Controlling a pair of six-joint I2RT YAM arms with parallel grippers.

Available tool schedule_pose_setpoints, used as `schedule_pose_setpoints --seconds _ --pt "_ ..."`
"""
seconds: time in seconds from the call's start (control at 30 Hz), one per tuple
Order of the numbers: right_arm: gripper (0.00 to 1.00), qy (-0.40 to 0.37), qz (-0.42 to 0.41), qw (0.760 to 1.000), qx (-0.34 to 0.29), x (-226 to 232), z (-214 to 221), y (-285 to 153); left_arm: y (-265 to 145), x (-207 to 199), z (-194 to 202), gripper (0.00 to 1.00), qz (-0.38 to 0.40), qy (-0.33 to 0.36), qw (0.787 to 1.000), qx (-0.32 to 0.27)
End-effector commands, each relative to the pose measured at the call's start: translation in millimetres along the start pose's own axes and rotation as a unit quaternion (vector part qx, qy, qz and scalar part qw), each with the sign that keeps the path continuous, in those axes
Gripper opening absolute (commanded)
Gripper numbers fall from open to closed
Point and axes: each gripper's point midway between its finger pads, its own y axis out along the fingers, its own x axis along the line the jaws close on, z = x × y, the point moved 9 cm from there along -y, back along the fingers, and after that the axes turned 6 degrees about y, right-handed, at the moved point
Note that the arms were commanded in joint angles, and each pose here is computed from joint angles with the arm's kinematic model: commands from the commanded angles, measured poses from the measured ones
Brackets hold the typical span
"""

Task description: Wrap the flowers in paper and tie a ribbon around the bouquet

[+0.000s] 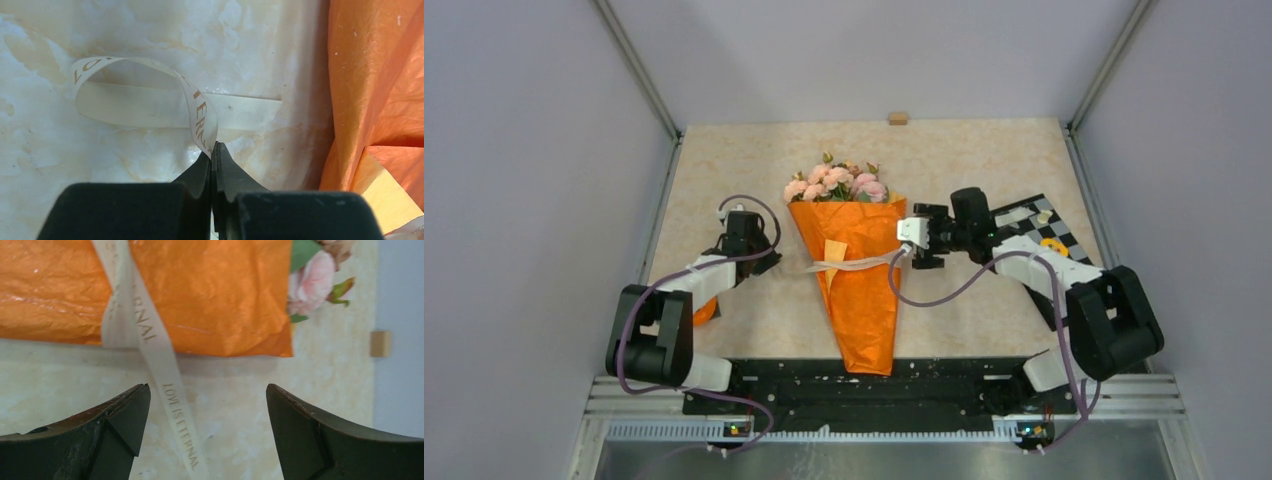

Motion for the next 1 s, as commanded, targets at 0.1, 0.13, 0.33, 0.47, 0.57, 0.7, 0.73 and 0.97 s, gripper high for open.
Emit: schedule_pose_setpoints --seconds 0.1,0.13,0.33,0.47,0.57,0.7,0.73,0.97 --pt "0.82 -0.005 -0.066 0.998 0.000 36 14 37 4 -5 0 0.00 0.027 0.010 1.000 -0.001" --pt "0.81 -0.004 -0.061 0.998 0.004 36 15 42 4 -5 0 0.00 0.025 0.010 1.000 -0.001" --pt "0.50 0.032 0.012 0.999 0.039 29 29 62 -1 -5 -1 0.00 0.032 0.010 0.999 -0.010" --pt "0.00 0.028 0.054 0.997 0.047 24 29 58 -5 -7 0 0.00 0.046 0.007 0.999 -0.012" --pt "0.00 0.032 0.093 0.994 0.039 10 12 43 -10 -12 -1 0.00 0.061 0.005 0.998 -0.013" --pt "0.00 0.051 0.177 0.983 -0.006 -18 -30 10 -18 -23 -1 0.00 0.078 0.005 0.997 -0.023" --pt "0.00 0.057 0.197 0.978 -0.023 -25 -43 0 -20 -27 -2 0.00 0.085 0.004 0.996 -0.026" --pt "0.00 0.135 0.292 0.932 -0.168 -65 -122 -57 -36 -54 -9 0.00 0.113 0.005 0.992 -0.053"
